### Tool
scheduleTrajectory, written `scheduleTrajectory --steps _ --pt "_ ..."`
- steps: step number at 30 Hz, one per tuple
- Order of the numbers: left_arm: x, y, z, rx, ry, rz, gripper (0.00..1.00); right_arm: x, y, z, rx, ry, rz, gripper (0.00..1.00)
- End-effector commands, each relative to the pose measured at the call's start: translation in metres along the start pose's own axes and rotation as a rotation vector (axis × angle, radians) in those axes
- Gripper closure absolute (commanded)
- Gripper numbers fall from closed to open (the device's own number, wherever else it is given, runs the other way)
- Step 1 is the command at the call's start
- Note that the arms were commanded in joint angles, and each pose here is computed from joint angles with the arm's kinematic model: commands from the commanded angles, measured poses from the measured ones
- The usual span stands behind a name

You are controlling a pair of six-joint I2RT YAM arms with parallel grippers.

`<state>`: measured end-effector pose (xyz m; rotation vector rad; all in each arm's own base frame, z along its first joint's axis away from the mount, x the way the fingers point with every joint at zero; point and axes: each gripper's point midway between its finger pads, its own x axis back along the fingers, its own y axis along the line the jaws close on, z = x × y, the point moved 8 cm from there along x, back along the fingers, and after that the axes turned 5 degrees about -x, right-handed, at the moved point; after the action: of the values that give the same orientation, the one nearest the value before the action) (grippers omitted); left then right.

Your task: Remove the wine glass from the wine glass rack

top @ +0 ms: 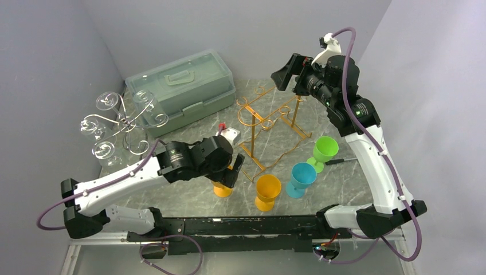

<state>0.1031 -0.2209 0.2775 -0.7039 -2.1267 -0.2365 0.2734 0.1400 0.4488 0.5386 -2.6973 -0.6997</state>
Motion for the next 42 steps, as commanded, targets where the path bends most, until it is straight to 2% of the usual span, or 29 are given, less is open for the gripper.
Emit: scheduleTrajectory --steps 1,11,27,32,42 --pt "0.034 0.001 -0.019 0.016 -0.112 0.048 0.01 0.017 0.011 -0.02 0.017 -0.075 -0.023 0.0" --pt "0.092 0.004 -0.051 0.062 -0.317 0.138 0.01 0.031 0.013 -0.024 0.011 -0.105 -0.025 0.0" --pt "0.152 0.023 -0.155 0.052 -0.767 -0.173 0.0 0.057 0.02 -0.025 -0.035 -0.16 -0.089 0.0" --pt "0.147 0.019 -0.17 0.03 -0.792 -0.211 0.01 0.061 0.02 -0.026 -0.031 -0.162 -0.088 0.0" --pt "0.146 0.013 -0.177 0.015 -0.795 -0.187 0.01 0.066 0.023 -0.028 -0.029 -0.17 -0.108 0.0"
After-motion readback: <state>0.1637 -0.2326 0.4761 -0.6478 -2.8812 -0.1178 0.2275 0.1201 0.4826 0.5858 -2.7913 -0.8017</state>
